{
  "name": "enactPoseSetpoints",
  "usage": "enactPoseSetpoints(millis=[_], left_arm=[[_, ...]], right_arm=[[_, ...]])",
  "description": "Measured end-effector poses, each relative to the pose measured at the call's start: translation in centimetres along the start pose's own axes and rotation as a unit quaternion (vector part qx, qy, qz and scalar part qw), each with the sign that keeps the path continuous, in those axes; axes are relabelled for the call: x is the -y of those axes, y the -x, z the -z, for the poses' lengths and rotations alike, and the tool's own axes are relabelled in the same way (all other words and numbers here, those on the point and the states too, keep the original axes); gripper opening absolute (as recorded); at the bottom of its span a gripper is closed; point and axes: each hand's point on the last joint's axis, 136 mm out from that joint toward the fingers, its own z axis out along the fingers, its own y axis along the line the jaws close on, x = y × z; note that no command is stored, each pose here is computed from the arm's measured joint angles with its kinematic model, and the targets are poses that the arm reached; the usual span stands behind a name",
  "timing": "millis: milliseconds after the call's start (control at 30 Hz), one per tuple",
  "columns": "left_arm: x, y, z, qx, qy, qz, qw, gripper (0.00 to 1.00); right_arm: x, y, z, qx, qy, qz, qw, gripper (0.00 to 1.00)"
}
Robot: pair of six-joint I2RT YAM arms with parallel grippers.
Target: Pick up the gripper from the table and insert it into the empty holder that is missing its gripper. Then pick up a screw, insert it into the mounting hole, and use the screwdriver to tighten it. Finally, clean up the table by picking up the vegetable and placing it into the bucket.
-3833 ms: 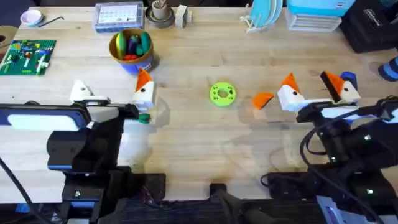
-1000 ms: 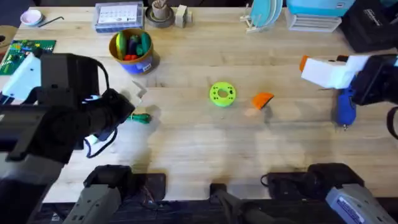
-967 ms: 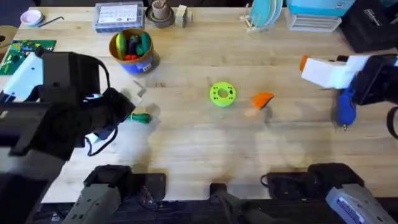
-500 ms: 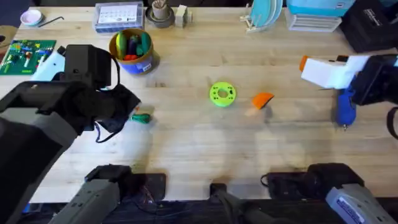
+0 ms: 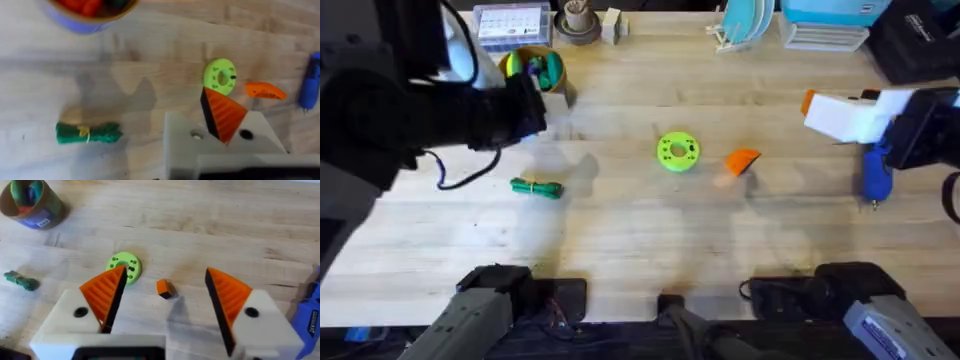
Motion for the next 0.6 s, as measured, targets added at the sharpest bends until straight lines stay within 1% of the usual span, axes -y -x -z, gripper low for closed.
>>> enactPoseSetpoints(millis=[33, 67, 133, 167, 233, 267, 333, 367, 400, 467, 567, 600], left_arm=[[1.2, 0.4, 0.5, 0.003, -0.027, -0.039, 0.999, 0.04], [2.2, 0.7, 0.8, 0.007, -0.048, -0.07, 0.996, 0.11], [3.9, 1.3, 1.6, 0.017, -0.085, -0.117, 0.989, 0.381], [4.7, 1.5, 2.0, 0.022, -0.102, -0.135, 0.985, 0.54], [6.0, 1.9, 2.5, 0.032, -0.136, -0.163, 0.977, 0.837], [6.8, 1.8, 2.7, 0.034, -0.156, -0.174, 0.972, 0.956], [7.9, 1.7, 3.1, 0.035, -0.189, -0.19, 0.963, 0.993], [8.5, 1.6, 3.4, 0.037, -0.207, -0.197, 0.957, 0.984], [9.0, 1.7, 3.6, 0.04, -0.221, -0.205, 0.953, 0.942], [9.8, 1.7, 4.0, 0.044, -0.244, -0.217, 0.944, 0.754], [10.3, 1.5, 4.3, 0.043, -0.262, -0.222, 0.938, 0.312], [10.4, 1.4, 4.4, 0.042, -0.266, -0.223, 0.937, 0.148]], right_arm=[[0.0, 0.0, 0.0, 0.0, 0.0, 0.0, 1.0, 0.994], [0.0, 0.0, 0.0, 0.0, 0.0, 0.0, 1.0, 0.995], [0.0, 0.0, 0.0, 0.0, 0.0, 0.0, 1.0, 0.994], [0.0, 0.0, 0.0, 0.0, 0.0, 0.0, 1.0, 0.994], [0.0, 0.0, 0.0, 0.0, 0.0, 0.0, 1.0, 0.994], [0.0, 0.0, 0.0, 0.0, 0.0, 0.0, 1.0, 0.994], [0.0, 0.0, 0.0, 0.0, 0.0, 0.0, 1.0, 0.994], [0.0, 0.0, 0.0, 0.0, 0.0, 0.0, 1.0, 0.994], [0.0, 0.0, 0.0, 0.0, 0.0, 0.0, 1.0, 0.994], [0.0, 0.0, 0.0, 0.0, 0.0, 0.0, 1.0, 0.994], [0.0, 0.0, 0.0, 0.0, 0.0, 0.0, 1.0, 0.994], [0.0, 0.0, 0.0, -0.001, 0.0, 0.0, 1.0, 0.994]])
